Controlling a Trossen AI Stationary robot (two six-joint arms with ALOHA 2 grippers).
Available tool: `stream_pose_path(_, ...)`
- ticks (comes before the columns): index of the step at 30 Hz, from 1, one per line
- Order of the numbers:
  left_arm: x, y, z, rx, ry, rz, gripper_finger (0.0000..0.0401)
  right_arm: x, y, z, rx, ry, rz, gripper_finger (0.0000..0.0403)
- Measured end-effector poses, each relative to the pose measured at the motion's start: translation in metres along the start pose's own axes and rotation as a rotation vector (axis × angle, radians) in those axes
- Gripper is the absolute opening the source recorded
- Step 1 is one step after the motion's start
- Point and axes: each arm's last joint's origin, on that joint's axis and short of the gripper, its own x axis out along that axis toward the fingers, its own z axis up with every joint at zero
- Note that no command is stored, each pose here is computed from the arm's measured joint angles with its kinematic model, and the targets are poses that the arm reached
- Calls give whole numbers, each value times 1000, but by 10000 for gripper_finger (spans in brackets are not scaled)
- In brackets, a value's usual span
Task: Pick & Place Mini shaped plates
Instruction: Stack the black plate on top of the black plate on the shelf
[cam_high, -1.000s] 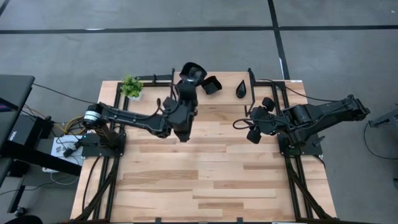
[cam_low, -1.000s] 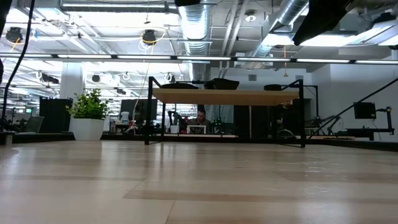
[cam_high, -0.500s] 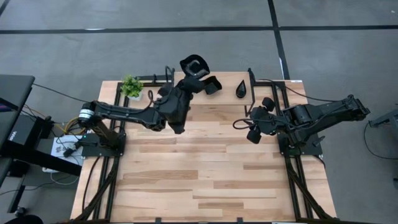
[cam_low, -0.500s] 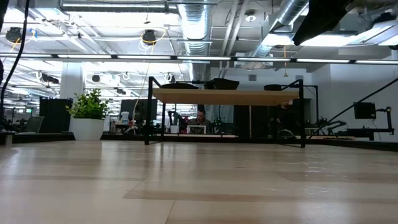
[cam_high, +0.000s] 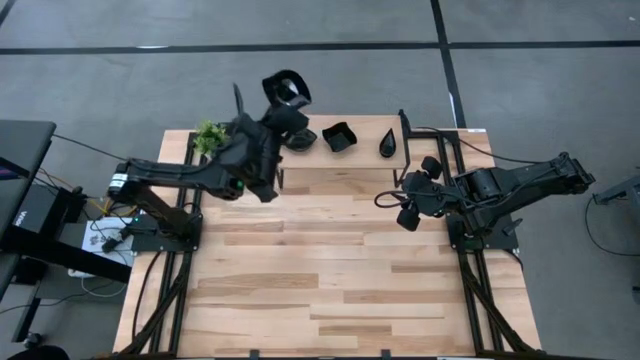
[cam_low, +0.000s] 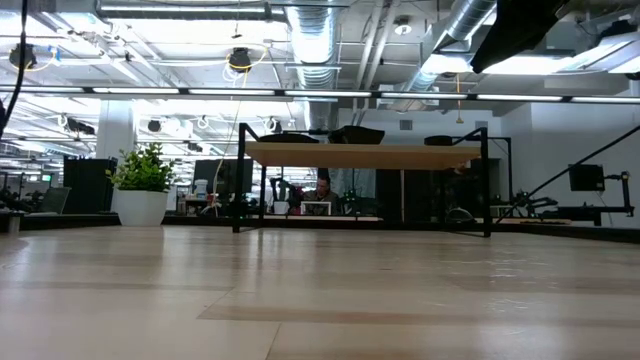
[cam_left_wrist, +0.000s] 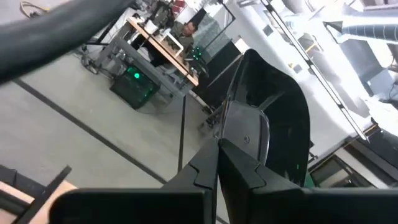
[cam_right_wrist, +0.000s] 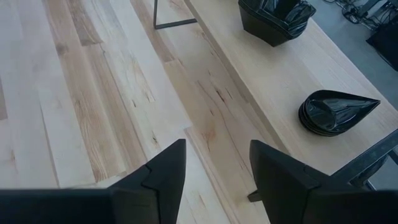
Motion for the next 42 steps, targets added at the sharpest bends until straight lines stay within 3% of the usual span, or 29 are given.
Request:
stream_pose_path(4,9,1,14,13,-22,21,13,0,0,0,0,0,0,171)
stream_pose_path(16,40,-29,67,225,-84,102,13,0,0,0,0,0,0,171)
stream_pose_path(23,54,-29,78,302,-111,145,13,0,0,0,0,0,0,173)
stream_pose_path(30,58,-28,75,389,-111,160,13,0,0,0,0,0,0,171)
stream_pose_path(36,52,-25,55,480,-91,145,13,0,0,0,0,0,0,173)
stream_pose_path(42,41,-18,29,736,-55,117,13,0,0,0,0,0,0,171)
